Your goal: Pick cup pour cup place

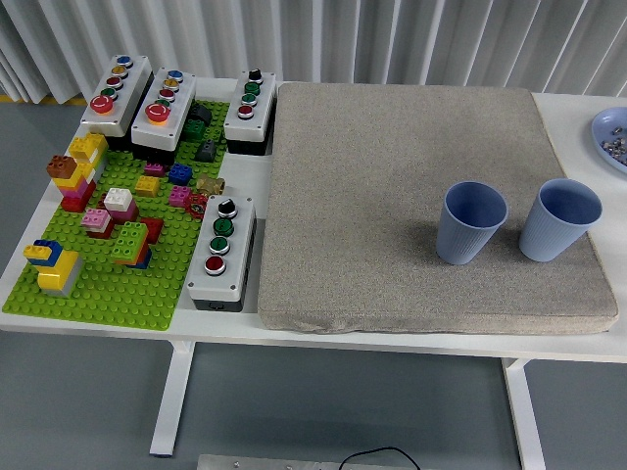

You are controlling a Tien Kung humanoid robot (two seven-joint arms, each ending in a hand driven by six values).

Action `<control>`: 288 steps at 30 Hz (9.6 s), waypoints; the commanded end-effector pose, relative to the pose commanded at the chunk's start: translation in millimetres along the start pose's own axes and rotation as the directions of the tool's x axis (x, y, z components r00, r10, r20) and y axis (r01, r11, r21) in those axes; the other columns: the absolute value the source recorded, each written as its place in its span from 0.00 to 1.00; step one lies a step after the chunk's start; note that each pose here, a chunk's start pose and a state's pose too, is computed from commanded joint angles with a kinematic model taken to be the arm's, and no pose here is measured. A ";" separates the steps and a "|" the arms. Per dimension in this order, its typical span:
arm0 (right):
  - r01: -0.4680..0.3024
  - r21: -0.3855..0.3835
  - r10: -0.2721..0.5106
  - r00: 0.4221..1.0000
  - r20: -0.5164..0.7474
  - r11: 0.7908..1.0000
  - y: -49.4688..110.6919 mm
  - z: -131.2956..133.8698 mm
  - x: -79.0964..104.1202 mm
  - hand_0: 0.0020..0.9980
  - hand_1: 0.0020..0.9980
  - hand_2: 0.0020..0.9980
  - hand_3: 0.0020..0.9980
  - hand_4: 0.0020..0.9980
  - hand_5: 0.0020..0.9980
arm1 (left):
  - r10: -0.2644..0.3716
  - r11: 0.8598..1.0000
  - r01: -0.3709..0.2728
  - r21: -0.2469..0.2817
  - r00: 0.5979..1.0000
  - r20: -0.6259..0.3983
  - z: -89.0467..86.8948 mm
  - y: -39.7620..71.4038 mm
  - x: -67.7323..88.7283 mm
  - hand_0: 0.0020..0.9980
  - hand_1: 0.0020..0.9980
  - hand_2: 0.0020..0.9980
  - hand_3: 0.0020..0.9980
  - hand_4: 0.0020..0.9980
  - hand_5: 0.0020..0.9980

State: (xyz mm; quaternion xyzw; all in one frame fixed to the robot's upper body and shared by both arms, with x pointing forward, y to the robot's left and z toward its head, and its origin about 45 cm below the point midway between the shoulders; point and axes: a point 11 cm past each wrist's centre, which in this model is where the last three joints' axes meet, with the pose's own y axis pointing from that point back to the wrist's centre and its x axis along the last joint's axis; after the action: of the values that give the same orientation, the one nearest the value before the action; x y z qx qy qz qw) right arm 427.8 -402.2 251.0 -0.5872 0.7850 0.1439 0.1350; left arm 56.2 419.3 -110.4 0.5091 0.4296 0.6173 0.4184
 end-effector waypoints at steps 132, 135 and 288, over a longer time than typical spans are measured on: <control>0.097 -0.324 -0.243 0.862 -0.446 0.941 96.5 64.6 49.8 0.85 0.84 0.89 0.88 0.81 0.30 | -0.002 1.000 0.002 0.011 1.000 0.017 -4.6 -0.3 -1.5 0.69 0.73 0.77 0.63 0.48 0.94; 0.099 -0.328 -0.247 0.860 -0.446 0.939 96.1 66.5 48.6 0.85 0.84 0.89 0.88 0.81 0.30 | -0.002 1.000 0.002 0.012 1.000 0.017 -5.4 -0.3 -1.5 0.69 0.73 0.77 0.63 0.48 0.94; 0.147 -0.239 -0.241 0.868 -0.434 0.960 82.6 66.1 0.5 0.76 0.68 0.60 0.71 0.77 0.22 | -0.004 1.000 0.003 0.006 1.000 0.024 -1.2 -0.1 -1.8 0.69 0.73 0.76 0.63 0.48 0.93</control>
State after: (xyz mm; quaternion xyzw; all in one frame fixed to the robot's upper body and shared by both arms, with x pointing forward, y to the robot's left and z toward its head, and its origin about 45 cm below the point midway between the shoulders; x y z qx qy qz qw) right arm 351.2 -354.9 195.4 -0.6910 0.7131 0.0641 -0.0994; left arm 55.3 417.5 -111.1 0.5171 0.4273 0.6091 0.4232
